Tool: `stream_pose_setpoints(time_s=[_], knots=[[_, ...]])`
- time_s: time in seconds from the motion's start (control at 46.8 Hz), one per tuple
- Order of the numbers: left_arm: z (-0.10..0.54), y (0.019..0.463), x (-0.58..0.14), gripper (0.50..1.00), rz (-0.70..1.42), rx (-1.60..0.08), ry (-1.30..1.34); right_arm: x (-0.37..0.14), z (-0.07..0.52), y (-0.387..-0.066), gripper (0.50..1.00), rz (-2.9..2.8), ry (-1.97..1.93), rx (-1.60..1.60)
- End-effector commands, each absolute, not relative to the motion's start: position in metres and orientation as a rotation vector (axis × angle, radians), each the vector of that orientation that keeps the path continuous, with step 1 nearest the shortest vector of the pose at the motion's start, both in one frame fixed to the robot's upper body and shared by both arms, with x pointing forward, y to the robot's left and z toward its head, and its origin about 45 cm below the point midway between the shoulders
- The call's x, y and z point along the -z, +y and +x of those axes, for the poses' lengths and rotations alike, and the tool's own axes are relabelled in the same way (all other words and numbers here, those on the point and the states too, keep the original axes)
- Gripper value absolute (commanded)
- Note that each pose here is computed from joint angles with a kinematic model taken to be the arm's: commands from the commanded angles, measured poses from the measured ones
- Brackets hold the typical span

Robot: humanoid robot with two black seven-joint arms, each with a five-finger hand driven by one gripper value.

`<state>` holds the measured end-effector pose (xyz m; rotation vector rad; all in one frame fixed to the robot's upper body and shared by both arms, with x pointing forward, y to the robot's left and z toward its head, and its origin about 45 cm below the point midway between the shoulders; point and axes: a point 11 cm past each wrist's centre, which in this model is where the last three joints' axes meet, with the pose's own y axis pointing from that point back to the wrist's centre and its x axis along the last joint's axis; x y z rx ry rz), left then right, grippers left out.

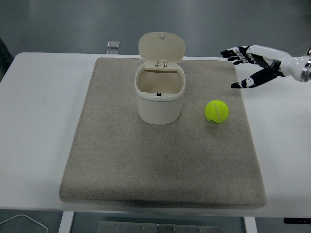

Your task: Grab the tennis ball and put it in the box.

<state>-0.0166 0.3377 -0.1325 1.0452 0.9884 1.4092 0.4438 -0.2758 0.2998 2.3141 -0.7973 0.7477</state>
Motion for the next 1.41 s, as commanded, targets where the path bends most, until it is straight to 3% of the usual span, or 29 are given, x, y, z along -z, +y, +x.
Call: stream_pose_setpoints(time_s=[0.0,0.769,1.389], knots=[[-0.017,0.338,0.133,0.99,1.045,-1.409,0.988,-0.293,0.434,-0.265,0.928,2.315,-0.715,-0.776],[-0.017,0.338,0.133,0.992,1.046,-1.409,0.989,-0.242,0.42,-0.24,0.928,2.178,-0.595,-0.946],[-0.017,0.338,0.133,0.992,1.045,-1.409,0.988,-0.228,0.421,-0.24,0.911,2.146,-0.587,-0.957]])
